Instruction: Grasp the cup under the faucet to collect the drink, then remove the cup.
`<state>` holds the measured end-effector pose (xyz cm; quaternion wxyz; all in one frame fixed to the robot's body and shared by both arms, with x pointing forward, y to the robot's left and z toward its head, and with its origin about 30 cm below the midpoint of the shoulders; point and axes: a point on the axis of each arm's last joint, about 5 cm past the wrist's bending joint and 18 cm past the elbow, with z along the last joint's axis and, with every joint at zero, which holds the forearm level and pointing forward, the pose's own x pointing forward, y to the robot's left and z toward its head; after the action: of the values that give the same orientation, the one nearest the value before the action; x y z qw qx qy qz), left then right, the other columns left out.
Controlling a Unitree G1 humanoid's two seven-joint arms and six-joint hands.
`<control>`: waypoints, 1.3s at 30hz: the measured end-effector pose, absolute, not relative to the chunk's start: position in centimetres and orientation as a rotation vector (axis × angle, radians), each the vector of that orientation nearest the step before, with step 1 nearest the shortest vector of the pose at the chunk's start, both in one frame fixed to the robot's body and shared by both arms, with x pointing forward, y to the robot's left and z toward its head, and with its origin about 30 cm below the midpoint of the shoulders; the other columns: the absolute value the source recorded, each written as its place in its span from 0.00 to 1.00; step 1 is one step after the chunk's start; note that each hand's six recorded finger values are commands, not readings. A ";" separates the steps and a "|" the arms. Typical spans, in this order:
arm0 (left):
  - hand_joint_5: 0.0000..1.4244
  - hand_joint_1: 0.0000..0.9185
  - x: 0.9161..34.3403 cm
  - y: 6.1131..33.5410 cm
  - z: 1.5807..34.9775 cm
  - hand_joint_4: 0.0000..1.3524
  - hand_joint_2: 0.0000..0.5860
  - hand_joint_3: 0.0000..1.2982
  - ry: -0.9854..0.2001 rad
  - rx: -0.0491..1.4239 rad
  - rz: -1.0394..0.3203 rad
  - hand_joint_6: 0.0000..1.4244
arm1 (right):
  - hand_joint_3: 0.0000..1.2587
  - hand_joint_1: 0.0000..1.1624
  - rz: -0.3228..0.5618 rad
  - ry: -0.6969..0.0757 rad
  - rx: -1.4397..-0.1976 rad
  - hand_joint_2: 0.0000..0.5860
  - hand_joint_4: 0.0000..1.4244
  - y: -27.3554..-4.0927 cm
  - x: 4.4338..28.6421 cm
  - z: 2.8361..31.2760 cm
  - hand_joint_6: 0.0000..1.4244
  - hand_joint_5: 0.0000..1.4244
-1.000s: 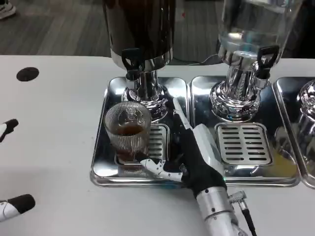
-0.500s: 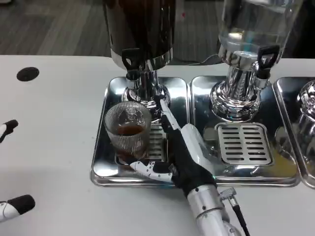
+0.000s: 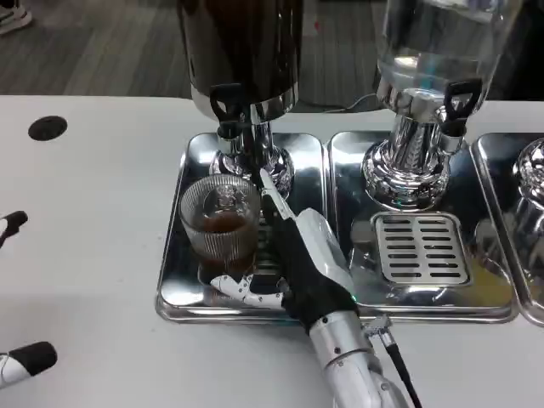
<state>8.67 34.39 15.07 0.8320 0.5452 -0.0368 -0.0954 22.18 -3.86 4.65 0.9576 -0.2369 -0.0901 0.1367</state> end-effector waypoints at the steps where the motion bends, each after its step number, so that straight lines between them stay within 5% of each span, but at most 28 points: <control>1: 0.00 0.00 8.6 34.4 15.1 0.00 0.00 0.00 -0.076 1.156 -0.201 0.00 | 0.01 0.82 0.279 -0.185 -0.480 0.28 0.03 -3.7 22.3 4.7 0.10 0.06; 39: 0.00 0.00 7.9 34.3 15.3 0.00 0.00 0.00 -0.083 1.138 -0.171 0.00 | 0.06 0.81 0.254 -0.176 -0.451 0.30 0.06 -3.4 23.0 5.2 0.12 0.10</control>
<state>7.85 34.33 15.27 0.8380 0.5381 -0.0393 -0.0810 23.03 -3.41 5.17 0.9629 -0.2225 -0.0869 0.1256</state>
